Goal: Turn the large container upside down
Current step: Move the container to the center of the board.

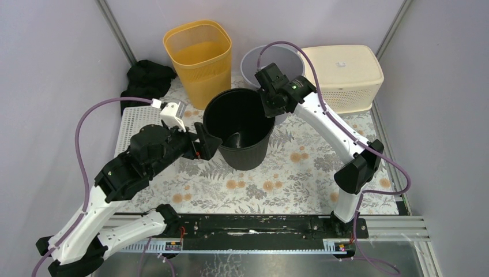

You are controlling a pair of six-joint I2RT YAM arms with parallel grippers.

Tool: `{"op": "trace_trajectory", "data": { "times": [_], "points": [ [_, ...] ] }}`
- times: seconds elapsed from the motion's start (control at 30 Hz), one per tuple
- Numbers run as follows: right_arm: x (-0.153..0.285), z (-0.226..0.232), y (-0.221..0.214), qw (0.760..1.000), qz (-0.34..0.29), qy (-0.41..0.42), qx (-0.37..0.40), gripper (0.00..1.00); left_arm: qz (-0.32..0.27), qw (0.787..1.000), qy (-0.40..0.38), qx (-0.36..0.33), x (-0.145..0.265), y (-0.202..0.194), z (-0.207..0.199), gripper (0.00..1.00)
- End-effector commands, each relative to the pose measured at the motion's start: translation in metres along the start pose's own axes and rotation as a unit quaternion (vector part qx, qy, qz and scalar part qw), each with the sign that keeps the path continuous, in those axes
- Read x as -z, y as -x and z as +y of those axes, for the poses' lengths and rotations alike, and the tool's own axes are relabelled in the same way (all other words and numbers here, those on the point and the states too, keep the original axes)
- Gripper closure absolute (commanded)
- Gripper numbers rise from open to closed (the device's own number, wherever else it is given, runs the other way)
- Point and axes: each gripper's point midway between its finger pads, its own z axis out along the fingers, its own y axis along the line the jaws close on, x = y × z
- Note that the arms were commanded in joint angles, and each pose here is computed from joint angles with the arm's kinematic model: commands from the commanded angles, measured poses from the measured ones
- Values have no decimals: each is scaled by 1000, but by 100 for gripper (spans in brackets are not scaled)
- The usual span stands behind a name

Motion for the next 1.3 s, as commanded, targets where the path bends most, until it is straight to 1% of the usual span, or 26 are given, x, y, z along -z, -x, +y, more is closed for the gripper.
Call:
{"op": "trace_trajectory", "data": {
  "times": [0.0, 0.17, 0.27, 0.37, 0.43, 0.5, 0.67, 0.73, 0.77, 0.83, 0.87, 1.0, 1.1, 1.17, 1.27],
  "points": [
    [23, -30, 8, 998, -27, -51, 26, 83, -29, 999, -16, -2, -2, 19, -10, 0],
    [38, -40, 5, 997, -27, -63, 27, 73, -26, 1000, -17, -4, -5, 18, -10, 0],
    [40, -41, -3, 998, -17, -61, 26, 70, -24, 999, -21, -4, -7, 17, -12, 0],
    [39, -45, -14, 998, -3, -65, 25, 57, -23, 999, -24, -3, -7, 16, -13, 0],
    [43, -50, -19, 997, -4, -74, 23, 49, -24, 999, -24, -2, -6, 16, -13, 0],
    [46, -56, -21, 996, -5, -87, 22, 43, -23, 999, -23, -2, -6, 15, -12, 0],
    [77, -74, -15, 993, -33, -111, 12, 29, -23, 999, -24, -3, -7, 15, -13, 0],
    [88, -77, -10, 992, -45, -114, 8, 24, -24, 999, -24, -4, -8, 17, -13, 0],
    [91, -76, -8, 993, -50, -110, 7, 20, -26, 999, -23, -5, -8, 18, -13, 0],
    [98, -74, -3, 993, -59, -99, 6, 5, -23, 1000, -16, -8, -9, 19, -12, 0],
    [100, -68, -1, 995, -59, -80, 6, 0, -19, 1000, -9, -8, -10, 19, -10, 0],
    [113, -45, 17, 996, -85, -12, -2, 1, -4, 1000, 11, -15, -14, 19, -7, 0],
    [125, -25, 33, 993, -106, 44, -21, 1, -10, 1000, 21, -16, -10, 22, -3, 0],
    [133, -6, 40, 989, -112, 95, -26, 1, -17, 999, 24, -16, -6, 26, -2, 0],
    [146, 23, 50, 975, -124, 177, -47, 1, -23, 999, 23, -14, -1, 29, -2, 0]
  ]
}}
